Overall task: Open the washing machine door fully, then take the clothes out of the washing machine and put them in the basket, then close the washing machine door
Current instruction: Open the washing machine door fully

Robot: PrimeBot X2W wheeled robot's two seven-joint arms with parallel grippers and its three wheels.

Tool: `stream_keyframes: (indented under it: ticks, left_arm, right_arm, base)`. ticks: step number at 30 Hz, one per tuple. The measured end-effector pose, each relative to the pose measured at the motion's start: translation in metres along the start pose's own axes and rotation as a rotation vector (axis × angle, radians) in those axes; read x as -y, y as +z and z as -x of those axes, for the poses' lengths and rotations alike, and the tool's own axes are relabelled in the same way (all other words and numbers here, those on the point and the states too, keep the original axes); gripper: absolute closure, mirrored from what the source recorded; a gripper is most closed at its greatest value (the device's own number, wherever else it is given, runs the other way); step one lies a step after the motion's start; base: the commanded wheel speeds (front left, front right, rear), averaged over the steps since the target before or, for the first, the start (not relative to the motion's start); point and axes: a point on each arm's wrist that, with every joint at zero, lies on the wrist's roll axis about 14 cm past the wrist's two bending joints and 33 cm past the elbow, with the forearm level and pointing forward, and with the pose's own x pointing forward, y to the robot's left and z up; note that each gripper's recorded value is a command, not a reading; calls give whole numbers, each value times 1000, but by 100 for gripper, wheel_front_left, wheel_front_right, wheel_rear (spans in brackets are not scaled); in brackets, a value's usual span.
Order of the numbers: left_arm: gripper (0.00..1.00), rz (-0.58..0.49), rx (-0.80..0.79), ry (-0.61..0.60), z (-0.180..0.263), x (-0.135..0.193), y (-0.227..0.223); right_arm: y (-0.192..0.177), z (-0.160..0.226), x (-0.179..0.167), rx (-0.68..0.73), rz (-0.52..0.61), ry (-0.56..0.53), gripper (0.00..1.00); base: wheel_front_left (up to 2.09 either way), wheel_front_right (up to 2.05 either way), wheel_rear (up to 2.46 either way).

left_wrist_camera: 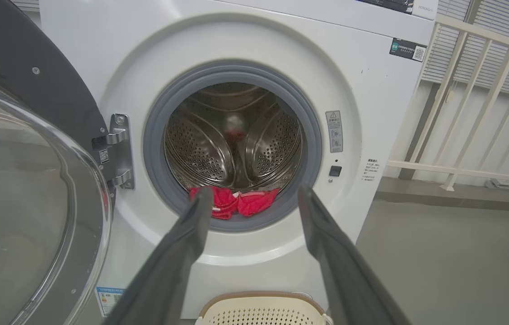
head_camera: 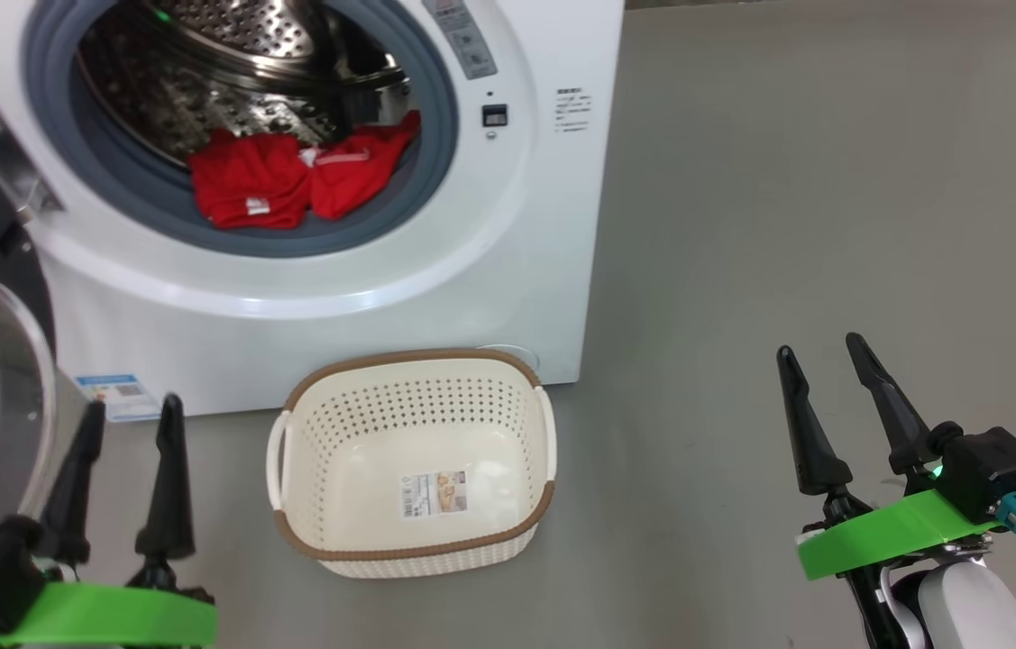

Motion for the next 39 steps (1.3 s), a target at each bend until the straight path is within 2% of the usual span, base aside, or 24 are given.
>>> stream_keyframes:
  ticks: [13,17,39]
  left_arm:
    - [0,34,-94,-18,17,10,-33]
    - [0,76,-108,-19,27,12,-37]
    - [0,29,-116,-28,47,12,-36]
  right_arm:
    - [11,20,12,25,13,-40,0]
    - [15,28,13,32,21,-45,0]
    - [16,51,19,29,34,-72,0]
  base:
    - [0,0,0]
    - [0,0,0]
    - [0,0,0]
